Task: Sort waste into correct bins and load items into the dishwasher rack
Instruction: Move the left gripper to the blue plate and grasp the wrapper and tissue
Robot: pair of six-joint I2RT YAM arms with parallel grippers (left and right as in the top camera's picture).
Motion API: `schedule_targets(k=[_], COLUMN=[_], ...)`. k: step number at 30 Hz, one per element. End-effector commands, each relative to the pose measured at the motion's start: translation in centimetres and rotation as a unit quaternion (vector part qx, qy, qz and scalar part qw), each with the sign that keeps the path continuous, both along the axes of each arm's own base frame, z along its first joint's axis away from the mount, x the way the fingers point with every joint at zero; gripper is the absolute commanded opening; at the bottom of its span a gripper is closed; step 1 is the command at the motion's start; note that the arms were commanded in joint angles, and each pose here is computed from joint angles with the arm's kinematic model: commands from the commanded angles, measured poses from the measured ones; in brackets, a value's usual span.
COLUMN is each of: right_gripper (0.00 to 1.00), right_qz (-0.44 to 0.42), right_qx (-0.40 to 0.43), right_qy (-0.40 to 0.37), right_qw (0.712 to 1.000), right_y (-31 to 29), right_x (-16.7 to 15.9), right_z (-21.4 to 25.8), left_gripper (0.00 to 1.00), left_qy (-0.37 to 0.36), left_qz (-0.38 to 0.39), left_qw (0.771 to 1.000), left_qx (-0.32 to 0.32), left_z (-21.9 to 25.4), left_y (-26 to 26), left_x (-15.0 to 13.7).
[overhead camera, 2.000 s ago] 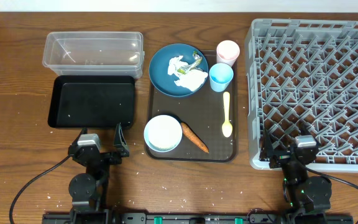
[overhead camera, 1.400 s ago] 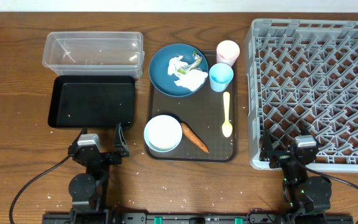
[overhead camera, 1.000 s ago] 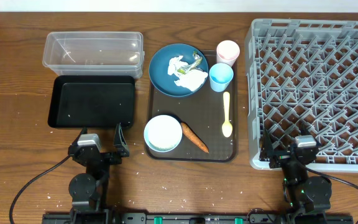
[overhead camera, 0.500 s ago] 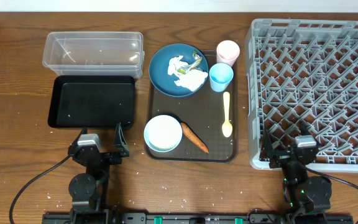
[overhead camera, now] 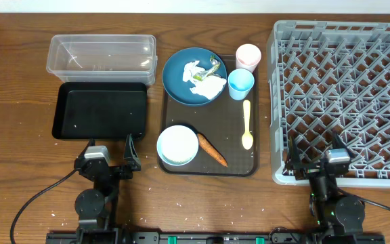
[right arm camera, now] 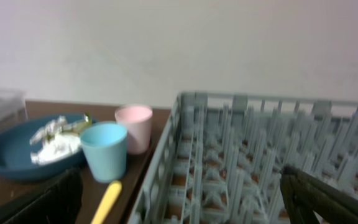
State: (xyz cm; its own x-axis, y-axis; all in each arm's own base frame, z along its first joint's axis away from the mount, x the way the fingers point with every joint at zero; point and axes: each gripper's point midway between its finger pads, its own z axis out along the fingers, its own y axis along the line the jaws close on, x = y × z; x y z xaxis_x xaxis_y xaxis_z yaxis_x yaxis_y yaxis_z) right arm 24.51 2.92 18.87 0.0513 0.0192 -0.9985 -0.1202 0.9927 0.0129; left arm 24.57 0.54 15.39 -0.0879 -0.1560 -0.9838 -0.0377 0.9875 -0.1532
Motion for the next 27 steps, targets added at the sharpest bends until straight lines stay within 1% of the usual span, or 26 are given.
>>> schedule_targets(k=[1,6,9,13,16,18,21,27], right_gripper=[0.99,0.99,0.99,0.99,0.99,0.99,0.99,0.99], right_qz=[0.006,0.018,0.032,0.032,0.033,0.041,0.051,0.059], right_qx=[-0.005,-0.002,-0.003,-0.004,-0.007,-0.024,-0.044,-0.052], right_qy=[-0.02,-0.057,-0.061,-0.058,-0.049,-0.038,-0.01,0.081], right_qw=[1.0,0.998,0.998,0.998,0.998,0.998,0.998,0.994], right_y=[0.3,0.7,1.1,1.1,1.2,1.5,2.0,2.5], right_x=[-0.1,-0.5,-0.8,-0.7,-0.5,-0.1,0.9,3.8], right_z=[0.9,3.2,4.1,5.6,7.1,8.0,9.0,9.7], left_gripper=[0.98,0.98,0.98,0.98,0.98,0.98,0.98,0.98], left_qy=[-0.004,-0.045,-0.057,-0.055,-0.042,-0.021,0.034,0.144], left_qz=[-0.004,-0.02,-0.052,-0.073,-0.091,-0.109,-0.129,-0.136], left_qw=[1.0,0.999,0.997,0.995,0.994,0.993,0.991,0.98], left_qx=[0.007,0.008,0.027,0.035,0.032,0.029,0.019,0.002], left_z=[0.0,3.3,5.1,7.6,9.7,10.9,12.2,13.9], left_y=[-0.1,-0.7,-1.8,-2.4,-3.0,-3.6,-4.2,-4.3], left_x=[0.0,-0.2,-0.4,-0.2,0.5,1.2,2.8,6.5])
